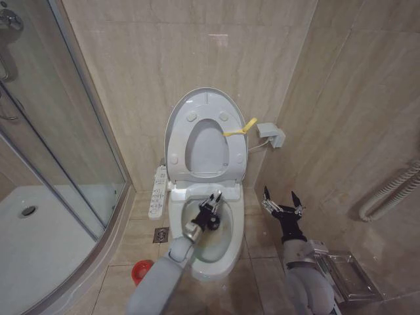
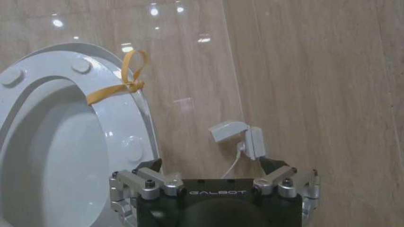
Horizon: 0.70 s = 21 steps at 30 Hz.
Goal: Open the toilet lid, clean the toilet bowl with a toilet brush, close the toilet lid, and flush.
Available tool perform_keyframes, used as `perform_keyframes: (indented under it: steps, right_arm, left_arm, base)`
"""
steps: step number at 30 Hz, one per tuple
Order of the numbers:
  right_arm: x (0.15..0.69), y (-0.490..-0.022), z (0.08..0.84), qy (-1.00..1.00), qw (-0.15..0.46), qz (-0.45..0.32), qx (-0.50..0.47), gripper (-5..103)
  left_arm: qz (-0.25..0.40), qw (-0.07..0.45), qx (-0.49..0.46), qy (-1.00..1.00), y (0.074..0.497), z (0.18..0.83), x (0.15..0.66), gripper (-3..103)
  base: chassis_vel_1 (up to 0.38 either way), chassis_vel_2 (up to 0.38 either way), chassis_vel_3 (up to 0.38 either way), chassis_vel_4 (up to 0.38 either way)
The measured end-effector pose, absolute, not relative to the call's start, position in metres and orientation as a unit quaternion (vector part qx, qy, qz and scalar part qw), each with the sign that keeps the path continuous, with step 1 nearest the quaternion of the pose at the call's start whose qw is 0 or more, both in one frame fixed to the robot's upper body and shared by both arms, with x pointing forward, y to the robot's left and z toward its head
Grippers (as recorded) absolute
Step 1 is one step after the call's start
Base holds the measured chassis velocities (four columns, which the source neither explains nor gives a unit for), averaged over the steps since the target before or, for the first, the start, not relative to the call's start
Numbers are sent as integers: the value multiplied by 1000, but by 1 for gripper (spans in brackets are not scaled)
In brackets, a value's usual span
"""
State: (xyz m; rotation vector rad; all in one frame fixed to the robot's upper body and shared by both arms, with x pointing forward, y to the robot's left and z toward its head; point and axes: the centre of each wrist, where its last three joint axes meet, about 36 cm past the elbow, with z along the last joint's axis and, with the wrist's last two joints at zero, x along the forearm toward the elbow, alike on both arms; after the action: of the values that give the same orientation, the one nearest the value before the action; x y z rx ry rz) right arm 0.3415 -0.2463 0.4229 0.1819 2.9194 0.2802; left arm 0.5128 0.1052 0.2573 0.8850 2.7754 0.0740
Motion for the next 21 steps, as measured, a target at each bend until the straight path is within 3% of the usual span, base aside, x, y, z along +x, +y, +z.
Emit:
perform_keyframes:
  steps: [11,21]
  right_arm:
    - [342,-246,423,988,101,95,62,100]
    - [342,-246,423,988,101,95,62,100]
  left_arm:
    - [29,107,287,951,144,242,469,19]
    - [19,105,288,952,148,240,434,19]
  base:
    - [0,0,0,0]
    - [0,0,0,0]
